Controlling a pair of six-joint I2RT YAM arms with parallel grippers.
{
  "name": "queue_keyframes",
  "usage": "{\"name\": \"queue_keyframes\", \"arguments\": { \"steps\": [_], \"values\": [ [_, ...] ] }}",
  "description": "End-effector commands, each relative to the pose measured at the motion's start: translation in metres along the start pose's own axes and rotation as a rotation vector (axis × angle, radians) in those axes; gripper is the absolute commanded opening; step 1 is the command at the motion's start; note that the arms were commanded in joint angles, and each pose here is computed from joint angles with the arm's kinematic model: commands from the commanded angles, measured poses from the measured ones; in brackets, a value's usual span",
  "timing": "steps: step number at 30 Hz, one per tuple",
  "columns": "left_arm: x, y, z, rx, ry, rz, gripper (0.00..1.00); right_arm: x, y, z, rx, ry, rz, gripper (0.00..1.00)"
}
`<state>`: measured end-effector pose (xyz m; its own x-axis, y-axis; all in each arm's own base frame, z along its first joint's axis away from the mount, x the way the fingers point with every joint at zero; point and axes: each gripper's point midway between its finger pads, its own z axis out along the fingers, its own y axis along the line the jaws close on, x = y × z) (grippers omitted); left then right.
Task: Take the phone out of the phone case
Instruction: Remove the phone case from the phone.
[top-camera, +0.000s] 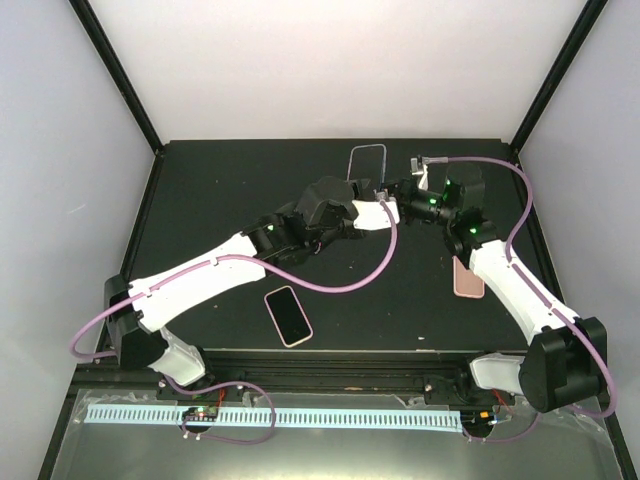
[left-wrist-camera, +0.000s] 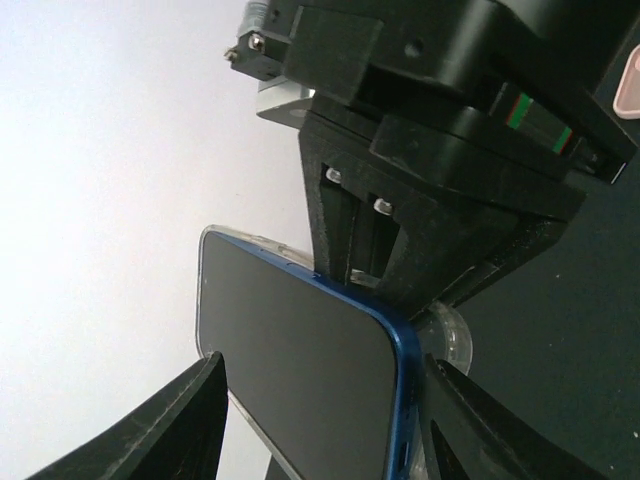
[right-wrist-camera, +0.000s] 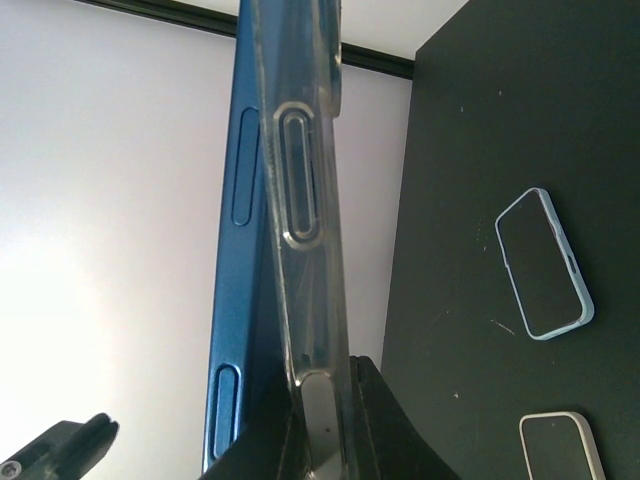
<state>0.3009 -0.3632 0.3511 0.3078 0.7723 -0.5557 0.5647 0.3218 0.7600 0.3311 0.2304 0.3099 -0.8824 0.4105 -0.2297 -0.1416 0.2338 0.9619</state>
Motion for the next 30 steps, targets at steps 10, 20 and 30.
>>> {"name": "queue_keyframes", "arguments": {
  "steps": [10, 20, 30],
  "values": [
    [0.017, 0.009, 0.021, -0.127, 0.093, 0.118, 0.52, 0.002, 0.031, -0.008, -0.098, -0.002, -0.066, 0.01],
    [0.016, 0.014, 0.036, -0.264, 0.144, 0.223, 0.38, 0.002, 0.025, -0.004, -0.105, 0.003, -0.018, 0.01],
    [0.034, -0.01, 0.053, -0.239, 0.196, 0.302, 0.25, 0.003, 0.031, -0.005, -0.123, 0.01, -0.042, 0.01]
  ]
}}
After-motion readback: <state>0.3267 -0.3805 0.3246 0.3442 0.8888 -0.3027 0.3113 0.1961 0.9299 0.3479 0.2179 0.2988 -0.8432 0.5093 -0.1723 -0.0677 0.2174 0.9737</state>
